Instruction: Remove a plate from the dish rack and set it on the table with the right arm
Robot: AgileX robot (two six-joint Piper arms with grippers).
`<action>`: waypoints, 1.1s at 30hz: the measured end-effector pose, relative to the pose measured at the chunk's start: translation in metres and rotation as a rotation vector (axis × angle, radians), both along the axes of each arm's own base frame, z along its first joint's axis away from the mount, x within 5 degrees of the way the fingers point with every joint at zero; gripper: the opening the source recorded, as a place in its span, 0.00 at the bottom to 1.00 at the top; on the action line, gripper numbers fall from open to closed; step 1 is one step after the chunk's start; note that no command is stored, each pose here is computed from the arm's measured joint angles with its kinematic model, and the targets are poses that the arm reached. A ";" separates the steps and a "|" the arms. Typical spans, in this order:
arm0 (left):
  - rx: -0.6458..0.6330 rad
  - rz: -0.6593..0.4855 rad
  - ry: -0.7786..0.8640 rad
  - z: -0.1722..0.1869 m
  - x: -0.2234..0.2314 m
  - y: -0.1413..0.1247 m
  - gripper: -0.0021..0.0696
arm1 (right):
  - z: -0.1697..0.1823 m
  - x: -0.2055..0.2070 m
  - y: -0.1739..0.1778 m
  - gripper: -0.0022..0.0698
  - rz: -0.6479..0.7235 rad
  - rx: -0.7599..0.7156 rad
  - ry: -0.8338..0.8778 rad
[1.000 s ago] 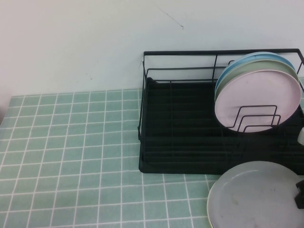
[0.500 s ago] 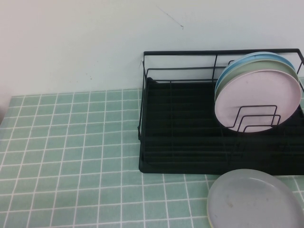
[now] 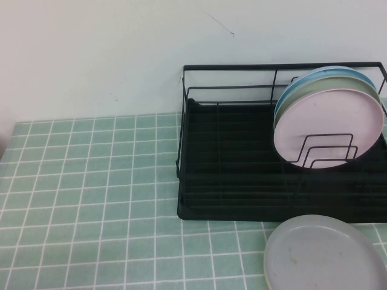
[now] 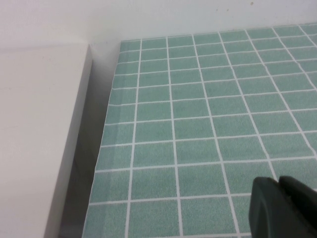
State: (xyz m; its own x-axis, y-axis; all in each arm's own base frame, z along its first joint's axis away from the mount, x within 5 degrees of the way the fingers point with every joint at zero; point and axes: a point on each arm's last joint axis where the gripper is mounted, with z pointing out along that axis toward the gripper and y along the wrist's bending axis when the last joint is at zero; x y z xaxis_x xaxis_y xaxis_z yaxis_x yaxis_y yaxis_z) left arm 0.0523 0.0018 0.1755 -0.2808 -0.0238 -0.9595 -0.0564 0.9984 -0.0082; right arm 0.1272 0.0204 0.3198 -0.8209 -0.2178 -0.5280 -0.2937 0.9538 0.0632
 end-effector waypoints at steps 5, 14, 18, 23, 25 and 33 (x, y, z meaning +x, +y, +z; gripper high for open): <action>0.000 0.000 0.000 0.000 0.000 0.000 0.02 | 0.013 -0.034 0.000 0.03 0.015 0.001 -0.079; 0.000 0.000 0.000 0.000 0.000 0.000 0.02 | 0.017 -0.048 -0.006 0.03 0.003 -0.063 -0.223; 0.000 0.000 0.000 0.000 0.000 0.000 0.02 | 0.000 -0.036 -0.010 0.03 -0.051 -0.080 -0.474; 0.000 0.000 0.000 0.000 0.000 0.000 0.02 | -0.059 -0.042 -0.016 0.03 -0.066 -0.181 -0.752; 0.000 0.000 0.000 0.000 0.000 0.000 0.02 | -0.081 -0.049 -0.018 0.03 -0.056 -0.231 -0.828; 0.000 0.000 0.000 0.000 0.000 0.000 0.02 | -0.130 -0.069 -0.020 0.03 -0.103 -0.233 -0.955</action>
State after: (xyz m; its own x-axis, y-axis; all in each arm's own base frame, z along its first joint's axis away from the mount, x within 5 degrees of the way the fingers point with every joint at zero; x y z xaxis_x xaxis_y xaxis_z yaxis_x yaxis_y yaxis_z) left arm 0.0523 0.0018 0.1755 -0.2808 -0.0238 -0.9595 -0.0564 0.9984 -0.0082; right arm 0.0578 0.0006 0.1900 -0.0931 -0.3515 -0.9315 -0.0382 0.9362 -0.3494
